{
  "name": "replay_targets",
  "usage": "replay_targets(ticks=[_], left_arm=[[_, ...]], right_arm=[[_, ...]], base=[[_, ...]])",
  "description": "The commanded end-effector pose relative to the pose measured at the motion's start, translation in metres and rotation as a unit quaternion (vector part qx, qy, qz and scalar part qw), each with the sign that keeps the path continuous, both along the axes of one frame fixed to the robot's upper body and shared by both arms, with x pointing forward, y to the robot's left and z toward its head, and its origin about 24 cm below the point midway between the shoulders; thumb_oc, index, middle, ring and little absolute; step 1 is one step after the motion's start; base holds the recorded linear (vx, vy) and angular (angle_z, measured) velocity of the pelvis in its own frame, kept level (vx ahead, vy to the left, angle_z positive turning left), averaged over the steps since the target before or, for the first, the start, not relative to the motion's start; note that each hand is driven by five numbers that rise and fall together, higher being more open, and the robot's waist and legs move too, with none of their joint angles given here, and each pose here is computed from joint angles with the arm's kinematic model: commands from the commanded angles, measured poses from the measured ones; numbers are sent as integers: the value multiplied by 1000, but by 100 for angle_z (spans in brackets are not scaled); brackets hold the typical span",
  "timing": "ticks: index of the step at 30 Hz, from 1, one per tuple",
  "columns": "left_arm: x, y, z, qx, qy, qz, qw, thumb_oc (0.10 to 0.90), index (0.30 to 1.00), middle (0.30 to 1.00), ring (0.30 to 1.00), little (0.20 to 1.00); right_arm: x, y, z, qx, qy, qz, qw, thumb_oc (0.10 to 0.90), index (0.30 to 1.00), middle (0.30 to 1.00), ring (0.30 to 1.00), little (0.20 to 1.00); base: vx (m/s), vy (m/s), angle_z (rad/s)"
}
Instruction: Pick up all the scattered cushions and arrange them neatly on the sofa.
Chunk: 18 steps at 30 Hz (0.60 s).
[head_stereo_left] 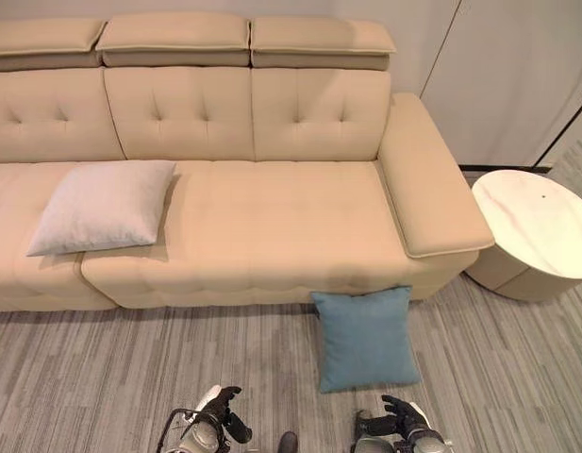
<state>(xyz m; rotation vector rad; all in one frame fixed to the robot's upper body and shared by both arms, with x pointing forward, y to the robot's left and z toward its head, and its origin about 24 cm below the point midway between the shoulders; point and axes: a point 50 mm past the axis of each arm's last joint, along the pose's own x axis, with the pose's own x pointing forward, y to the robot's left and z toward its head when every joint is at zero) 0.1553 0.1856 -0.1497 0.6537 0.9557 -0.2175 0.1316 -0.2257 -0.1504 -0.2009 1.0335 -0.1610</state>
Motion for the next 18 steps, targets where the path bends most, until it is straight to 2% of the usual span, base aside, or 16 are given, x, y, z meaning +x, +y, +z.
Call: replay_targets(ticks=[1, 3, 8, 9, 12, 15, 16, 17, 18], left_arm=[[27, -8, 14, 0, -73, -26, 997, 800, 900, 900, 900, 900], [26, -7, 13, 1, -76, -13, 997, 800, 900, 900, 900, 900], [36, -17, 19, -24, -103, -20, 994, 800, 900, 900, 900, 900], [51, -26, 30, -49, -143, -11, 988, 800, 900, 900, 900, 900], [84, -35, 57, -76, -218, -24, 973, 800, 900, 900, 900, 900], [111, -48, 84, -116, -276, -29, 954, 800, 900, 900, 900, 900], [118, -47, 91, -109, -293, -28, 949, 800, 900, 900, 900, 900], [118, -47, 91, -109, -293, -28, 949, 800, 900, 900, 900, 900], [141, -54, 119, -126, -348, -29, 928, 800, 900, 900, 900, 900]], right_arm=[[-27, -42, 3, -57, 19, -81, 995, 800, 900, 900, 900, 900], [-37, -48, 2, -68, 33, -104, 992, 800, 900, 900, 900, 900], [-35, -68, 10, -99, 25, -135, 986, 800, 900, 900, 900, 900], [-15, -86, 25, -125, -24, -156, 980, 800, 900, 900, 900, 900], [12, -113, 50, -150, -92, -210, 962, 800, 900, 900, 900, 900], [43, -140, 82, -182, -150, -241, 942, 800, 900, 900, 900, 900], [59, -140, 92, -179, -177, -247, 936, 800, 900, 900, 900, 900], [59, -140, 92, -179, -177, -247, 936, 800, 900, 900, 900, 900], [87, -154, 124, -167, -259, -301, 902, 800, 900, 900, 900, 900]], base=[[297, -577, 81], [198, -473, 86], [152, -473, 21], [-198, -356, 48], [-236, -304, 71], [-147, -39, 60], [-53, 26, 10], [-154, 40, -50], [-170, 20, -85]])
